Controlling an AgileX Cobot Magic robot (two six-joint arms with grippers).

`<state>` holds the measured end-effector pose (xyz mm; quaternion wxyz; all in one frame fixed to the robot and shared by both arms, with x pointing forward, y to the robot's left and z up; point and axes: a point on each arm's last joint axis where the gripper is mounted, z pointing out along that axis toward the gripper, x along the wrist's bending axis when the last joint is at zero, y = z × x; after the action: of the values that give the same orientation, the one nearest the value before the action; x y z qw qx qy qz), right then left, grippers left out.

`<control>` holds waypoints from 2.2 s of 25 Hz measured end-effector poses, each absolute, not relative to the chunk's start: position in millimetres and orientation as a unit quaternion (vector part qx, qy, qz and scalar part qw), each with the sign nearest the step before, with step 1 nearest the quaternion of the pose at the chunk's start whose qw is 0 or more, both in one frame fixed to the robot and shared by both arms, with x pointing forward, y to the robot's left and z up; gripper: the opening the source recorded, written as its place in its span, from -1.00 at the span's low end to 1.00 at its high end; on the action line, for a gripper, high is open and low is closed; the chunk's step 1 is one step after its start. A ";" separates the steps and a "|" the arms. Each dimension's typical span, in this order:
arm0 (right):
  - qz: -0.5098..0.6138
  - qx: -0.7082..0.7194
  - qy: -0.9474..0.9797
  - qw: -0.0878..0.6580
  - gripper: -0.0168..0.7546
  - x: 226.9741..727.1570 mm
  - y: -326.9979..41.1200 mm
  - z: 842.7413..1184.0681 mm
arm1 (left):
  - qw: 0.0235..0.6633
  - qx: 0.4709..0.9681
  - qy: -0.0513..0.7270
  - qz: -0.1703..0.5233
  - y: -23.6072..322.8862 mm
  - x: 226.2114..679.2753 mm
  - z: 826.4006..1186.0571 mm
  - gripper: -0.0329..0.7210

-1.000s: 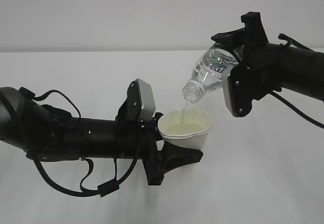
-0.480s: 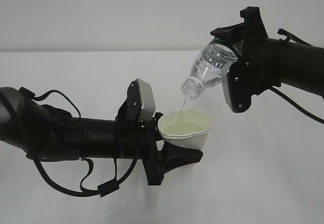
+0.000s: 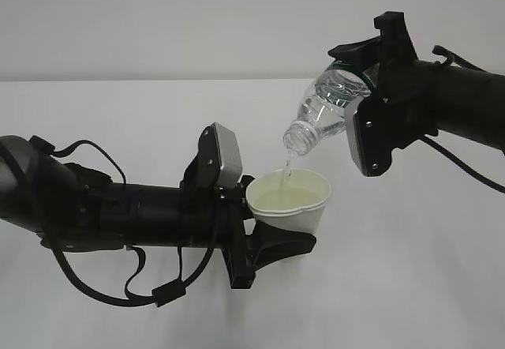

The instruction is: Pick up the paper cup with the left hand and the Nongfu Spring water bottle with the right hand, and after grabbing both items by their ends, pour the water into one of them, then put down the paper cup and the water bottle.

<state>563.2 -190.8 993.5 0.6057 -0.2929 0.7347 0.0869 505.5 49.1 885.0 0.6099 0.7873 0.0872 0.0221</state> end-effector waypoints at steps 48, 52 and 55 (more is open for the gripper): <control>0.222 -0.124 0.750 0.611 0.23 549.6 -194.7 984.3 | 0.621 0.777 0.099 0.025 48.8 507.4 887.5 0.19; 0.237 -0.093 0.749 0.612 0.23 547.2 -196.9 983.1 | 0.621 0.777 0.099 0.025 48.8 507.4 887.5 0.19; 0.252 -0.062 0.748 0.611 0.23 545.0 -199.1 981.0 | 0.621 0.777 0.101 0.026 48.9 507.7 887.6 0.19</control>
<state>545.0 -199.1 981.0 0.6114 -0.0625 0.7476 0.2517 507.7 48.9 887.6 0.6212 0.7767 0.1005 0.0260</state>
